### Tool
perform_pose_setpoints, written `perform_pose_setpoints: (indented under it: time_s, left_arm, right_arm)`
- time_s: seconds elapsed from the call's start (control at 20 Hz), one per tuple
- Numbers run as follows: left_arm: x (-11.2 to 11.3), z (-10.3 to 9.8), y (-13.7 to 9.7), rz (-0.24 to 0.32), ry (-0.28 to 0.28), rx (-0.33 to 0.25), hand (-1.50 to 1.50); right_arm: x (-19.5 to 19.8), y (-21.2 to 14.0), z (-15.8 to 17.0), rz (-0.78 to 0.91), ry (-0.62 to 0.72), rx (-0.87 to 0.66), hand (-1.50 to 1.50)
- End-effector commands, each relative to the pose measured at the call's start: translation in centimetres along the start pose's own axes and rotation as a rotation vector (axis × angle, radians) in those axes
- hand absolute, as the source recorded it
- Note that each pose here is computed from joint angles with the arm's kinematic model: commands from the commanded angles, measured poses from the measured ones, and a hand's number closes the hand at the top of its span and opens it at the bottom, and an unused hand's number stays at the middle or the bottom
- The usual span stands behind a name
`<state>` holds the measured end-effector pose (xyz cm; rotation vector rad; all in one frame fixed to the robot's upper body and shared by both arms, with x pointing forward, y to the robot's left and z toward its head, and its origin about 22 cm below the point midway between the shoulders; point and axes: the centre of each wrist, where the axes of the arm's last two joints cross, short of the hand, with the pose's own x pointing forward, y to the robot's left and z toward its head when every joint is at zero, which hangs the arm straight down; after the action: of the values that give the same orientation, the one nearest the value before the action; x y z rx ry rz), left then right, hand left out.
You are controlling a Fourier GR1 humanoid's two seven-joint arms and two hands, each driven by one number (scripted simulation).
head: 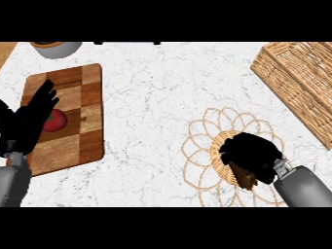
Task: Pick the sweet potato from the placemat and place it in the basket
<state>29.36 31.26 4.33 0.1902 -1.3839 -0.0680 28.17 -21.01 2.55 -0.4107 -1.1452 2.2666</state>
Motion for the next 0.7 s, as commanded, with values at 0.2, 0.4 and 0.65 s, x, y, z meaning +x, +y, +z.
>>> perform_pose_setpoints:
  time_s: [0.2, 0.4, 0.65]
  left_arm:
    - [0.2, 0.0, 0.1, -0.002, -0.002, -0.022, 0.00]
    - [0.1, 0.0, 0.8, 0.009, -0.013, 0.011, 0.00]
    - [-0.3, 0.1, 0.8, 0.016, -0.010, 0.004, 0.00]
  right_arm:
    - [0.9, 0.5, -1.9, 0.042, -0.015, 0.058, 1.50]
    - [-0.3, -1.4, -3.6, -0.465, 0.452, -0.230, 1.50]
    - [-2.3, -2.0, -2.7, -0.735, 0.795, -0.418, 1.50]
